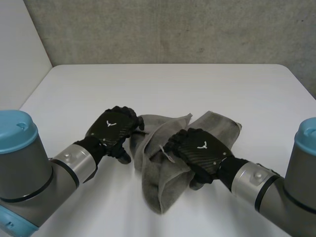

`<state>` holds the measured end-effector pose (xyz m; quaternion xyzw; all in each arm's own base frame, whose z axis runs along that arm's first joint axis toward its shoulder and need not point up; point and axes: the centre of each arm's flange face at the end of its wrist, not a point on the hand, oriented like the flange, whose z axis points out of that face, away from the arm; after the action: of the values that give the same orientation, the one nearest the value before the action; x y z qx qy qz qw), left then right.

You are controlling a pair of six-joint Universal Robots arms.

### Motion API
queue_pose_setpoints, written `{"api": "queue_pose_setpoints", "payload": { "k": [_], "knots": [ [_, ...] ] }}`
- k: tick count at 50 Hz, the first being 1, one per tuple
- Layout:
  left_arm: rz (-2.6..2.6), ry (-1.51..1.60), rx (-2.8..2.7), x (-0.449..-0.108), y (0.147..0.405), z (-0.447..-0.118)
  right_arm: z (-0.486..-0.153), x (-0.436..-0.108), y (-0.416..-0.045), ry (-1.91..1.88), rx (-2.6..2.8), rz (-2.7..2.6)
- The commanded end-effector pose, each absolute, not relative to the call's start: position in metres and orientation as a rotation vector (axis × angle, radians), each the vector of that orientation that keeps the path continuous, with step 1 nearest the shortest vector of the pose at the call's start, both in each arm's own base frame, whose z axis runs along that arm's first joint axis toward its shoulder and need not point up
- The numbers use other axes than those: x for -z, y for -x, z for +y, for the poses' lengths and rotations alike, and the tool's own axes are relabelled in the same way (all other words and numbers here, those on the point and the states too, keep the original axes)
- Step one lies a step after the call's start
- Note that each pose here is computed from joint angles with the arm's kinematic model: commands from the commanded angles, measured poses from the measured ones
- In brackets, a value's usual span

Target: Fold the towel.

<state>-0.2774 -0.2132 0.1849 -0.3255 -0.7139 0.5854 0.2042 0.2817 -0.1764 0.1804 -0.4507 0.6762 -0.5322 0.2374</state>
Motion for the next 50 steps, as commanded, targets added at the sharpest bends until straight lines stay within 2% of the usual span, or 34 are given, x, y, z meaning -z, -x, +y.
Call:
{"api": "queue_pose_setpoints", "payload": {
  "k": [1,8,14,21,27,38,50],
  "knots": [
    [-2.0,0.928,-1.605,-0.175,0.28,-0.213,-0.166,-0.169,-0.294,1.286,1.453,1.796],
    [-1.916,0.961,-1.61,-0.182,0.291,-0.221,-0.167,-0.15,-0.298,1.302,1.414,1.842],
    [-1.85,0.978,-1.631,-0.191,0.299,-0.232,-0.18,-0.156,-0.294,1.275,1.469,1.871],
    [-1.698,1.067,-1.584,-0.193,0.32,-0.248,-0.214,-0.176,-0.252,1.166,1.542,2.041],
    [-1.591,1.222,-1.598,-0.187,0.333,-0.259,-0.216,-0.174,-0.224,1.222,1.485,2.128],
    [-1.514,1.435,-1.579,-0.174,0.341,-0.263,-0.24,-0.182,-0.179,1.097,1.564,2.23],
    [-1.473,1.537,-1.586,-0.16,0.343,-0.264,-0.257,-0.193,-0.151,0.989,1.59,2.27]
  ]
}}
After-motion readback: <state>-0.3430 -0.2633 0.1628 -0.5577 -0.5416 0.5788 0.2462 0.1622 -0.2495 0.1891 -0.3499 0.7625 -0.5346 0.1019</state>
